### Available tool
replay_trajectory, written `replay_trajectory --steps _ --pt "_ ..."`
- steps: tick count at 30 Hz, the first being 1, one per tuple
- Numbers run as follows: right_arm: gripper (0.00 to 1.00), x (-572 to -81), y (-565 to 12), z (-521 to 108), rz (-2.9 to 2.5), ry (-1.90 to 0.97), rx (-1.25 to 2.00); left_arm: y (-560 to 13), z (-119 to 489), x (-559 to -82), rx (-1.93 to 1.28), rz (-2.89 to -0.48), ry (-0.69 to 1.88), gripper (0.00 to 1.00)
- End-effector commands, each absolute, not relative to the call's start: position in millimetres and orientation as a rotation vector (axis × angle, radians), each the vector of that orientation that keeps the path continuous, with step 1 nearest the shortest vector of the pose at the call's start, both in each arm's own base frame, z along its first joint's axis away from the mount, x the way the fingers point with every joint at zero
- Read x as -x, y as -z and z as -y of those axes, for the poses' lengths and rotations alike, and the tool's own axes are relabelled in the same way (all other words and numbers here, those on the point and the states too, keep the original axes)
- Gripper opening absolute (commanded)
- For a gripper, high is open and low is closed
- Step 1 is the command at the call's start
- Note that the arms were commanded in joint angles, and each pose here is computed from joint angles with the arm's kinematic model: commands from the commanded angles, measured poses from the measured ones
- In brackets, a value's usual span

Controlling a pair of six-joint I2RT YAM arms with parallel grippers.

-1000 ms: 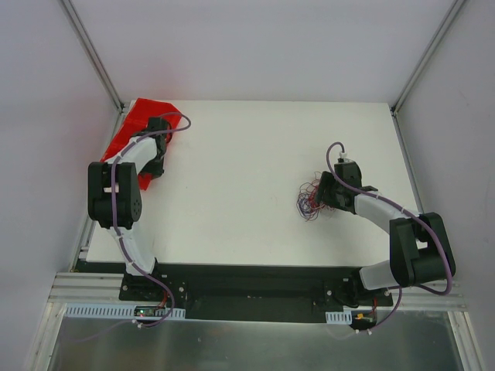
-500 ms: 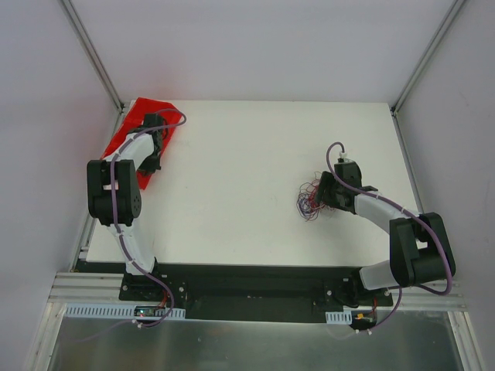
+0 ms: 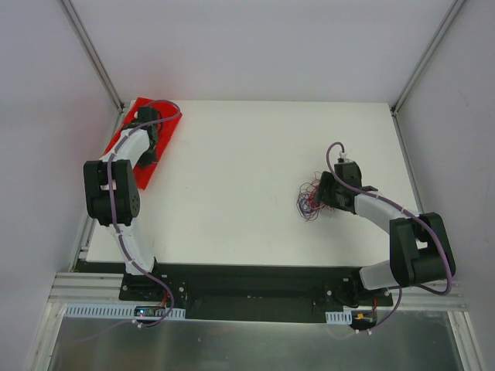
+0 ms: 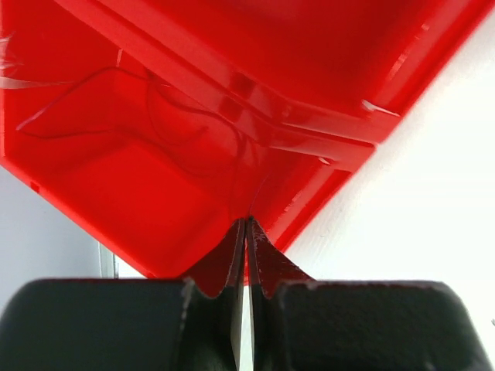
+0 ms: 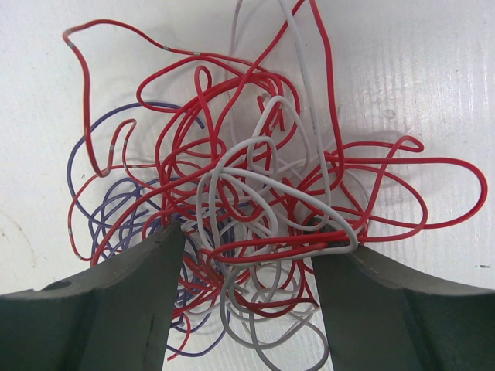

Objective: Untangle the cables

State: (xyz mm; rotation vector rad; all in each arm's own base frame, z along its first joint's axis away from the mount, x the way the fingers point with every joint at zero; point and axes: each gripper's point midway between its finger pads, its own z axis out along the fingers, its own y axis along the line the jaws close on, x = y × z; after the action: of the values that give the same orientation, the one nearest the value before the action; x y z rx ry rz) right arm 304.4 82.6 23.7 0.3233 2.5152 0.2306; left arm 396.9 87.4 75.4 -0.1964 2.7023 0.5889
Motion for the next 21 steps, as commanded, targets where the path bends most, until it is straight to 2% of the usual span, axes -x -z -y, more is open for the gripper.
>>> replay_trajectory --steps 1,5,8,11,18,21 --pt "0.68 -288 -13 -87 -2.582 -0.244 -0.302 -93 -105 -403 0.345 -2.646 -0.571 0.0" --pt "0.68 -289 -13 -87 -2.581 -0.244 -0.302 -92 -119 -401 0.444 -2.638 -0.551 0.0" --pt "0.68 -288 -13 -87 -2.583 -0.245 -0.3 -99 -114 -401 0.479 -2.618 -0.493 0.21" --pt "0.68 -288 -14 -87 -2.58 -0.246 -0.297 -115 -106 -399 0.507 -2.573 -0.421 0.38" --pt "0.68 -290 -15 -89 -2.574 -0.212 -0.257 -147 -70 -398 0.425 -2.498 -0.235 0.43" --pt "0.67 -289 -16 -94 -2.578 -0.196 -0.211 -157 -58 -400 0.4 -2.473 -0.192 0.51"
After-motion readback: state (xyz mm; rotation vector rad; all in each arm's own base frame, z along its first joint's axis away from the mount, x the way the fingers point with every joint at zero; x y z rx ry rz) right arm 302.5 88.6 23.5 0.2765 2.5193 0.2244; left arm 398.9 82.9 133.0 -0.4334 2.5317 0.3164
